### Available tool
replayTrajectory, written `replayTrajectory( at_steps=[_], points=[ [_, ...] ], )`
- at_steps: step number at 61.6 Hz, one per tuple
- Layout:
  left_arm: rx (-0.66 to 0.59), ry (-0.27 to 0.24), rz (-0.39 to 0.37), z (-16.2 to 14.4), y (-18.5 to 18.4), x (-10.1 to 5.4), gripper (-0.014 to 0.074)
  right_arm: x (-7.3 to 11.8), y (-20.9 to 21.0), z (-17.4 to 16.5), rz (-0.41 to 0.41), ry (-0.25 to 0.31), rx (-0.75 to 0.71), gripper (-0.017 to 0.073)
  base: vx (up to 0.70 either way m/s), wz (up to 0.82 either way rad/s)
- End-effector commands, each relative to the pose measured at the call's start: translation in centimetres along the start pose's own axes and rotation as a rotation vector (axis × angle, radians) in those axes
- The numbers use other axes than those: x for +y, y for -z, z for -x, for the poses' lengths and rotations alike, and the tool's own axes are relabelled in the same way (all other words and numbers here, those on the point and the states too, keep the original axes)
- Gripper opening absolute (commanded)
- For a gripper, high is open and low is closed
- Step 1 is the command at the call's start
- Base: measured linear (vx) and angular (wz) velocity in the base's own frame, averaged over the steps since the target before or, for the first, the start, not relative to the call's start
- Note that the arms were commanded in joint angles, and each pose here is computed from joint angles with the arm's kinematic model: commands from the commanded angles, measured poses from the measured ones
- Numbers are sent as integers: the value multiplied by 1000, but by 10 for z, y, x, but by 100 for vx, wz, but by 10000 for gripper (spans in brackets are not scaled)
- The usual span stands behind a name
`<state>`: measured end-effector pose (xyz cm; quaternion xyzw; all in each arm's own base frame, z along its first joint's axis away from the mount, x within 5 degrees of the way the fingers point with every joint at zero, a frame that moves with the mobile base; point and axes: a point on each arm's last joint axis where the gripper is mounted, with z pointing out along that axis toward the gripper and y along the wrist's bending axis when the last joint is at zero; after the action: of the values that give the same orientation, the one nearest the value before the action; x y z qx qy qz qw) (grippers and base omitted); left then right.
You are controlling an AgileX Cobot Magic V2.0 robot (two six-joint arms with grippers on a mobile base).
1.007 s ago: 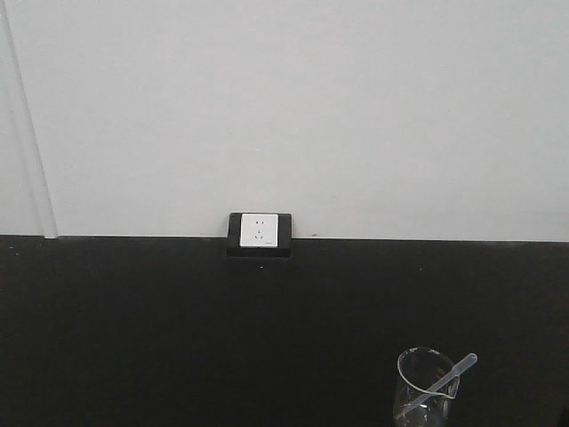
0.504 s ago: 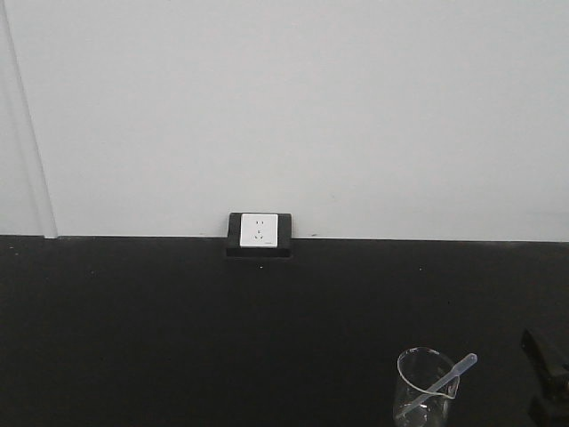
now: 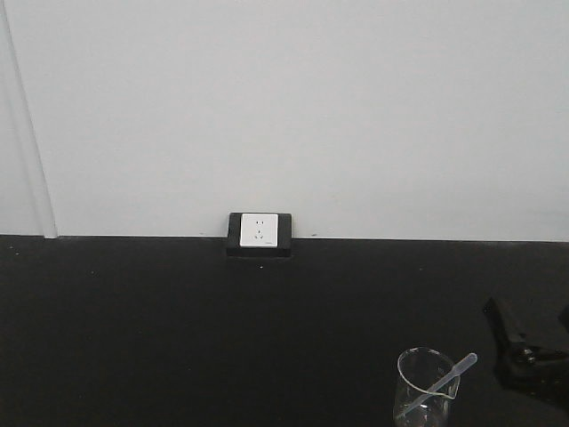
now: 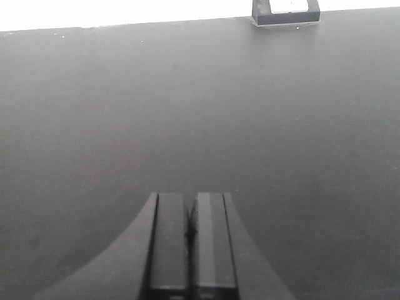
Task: Grab transparent chemical and place on left bench
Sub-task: 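Move the right gripper to the plastic dropper in the beaker and close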
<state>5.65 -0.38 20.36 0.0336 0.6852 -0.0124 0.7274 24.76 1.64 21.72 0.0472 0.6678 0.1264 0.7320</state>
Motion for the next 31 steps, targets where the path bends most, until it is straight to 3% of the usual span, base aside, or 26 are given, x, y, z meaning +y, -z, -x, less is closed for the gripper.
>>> replayTrajectory(
  at_steps=[1,8,22,31],
  points=[
    [-81,9,2,3,1,0,-3,0,-15,0,50,-57,-152,587,0,0],
    [-81,9,2,3,1,0,-3,-3,-32,-27,80,-46,-58,537,0,0],
    [-81,9,2,3,1,0,-3,2,-60,-44,191,-19,-20,509,0,0],
    [-81,9,2,3,1,0,-3,0,-63,-49,181,-34,-8,505,0,0]
  ],
)
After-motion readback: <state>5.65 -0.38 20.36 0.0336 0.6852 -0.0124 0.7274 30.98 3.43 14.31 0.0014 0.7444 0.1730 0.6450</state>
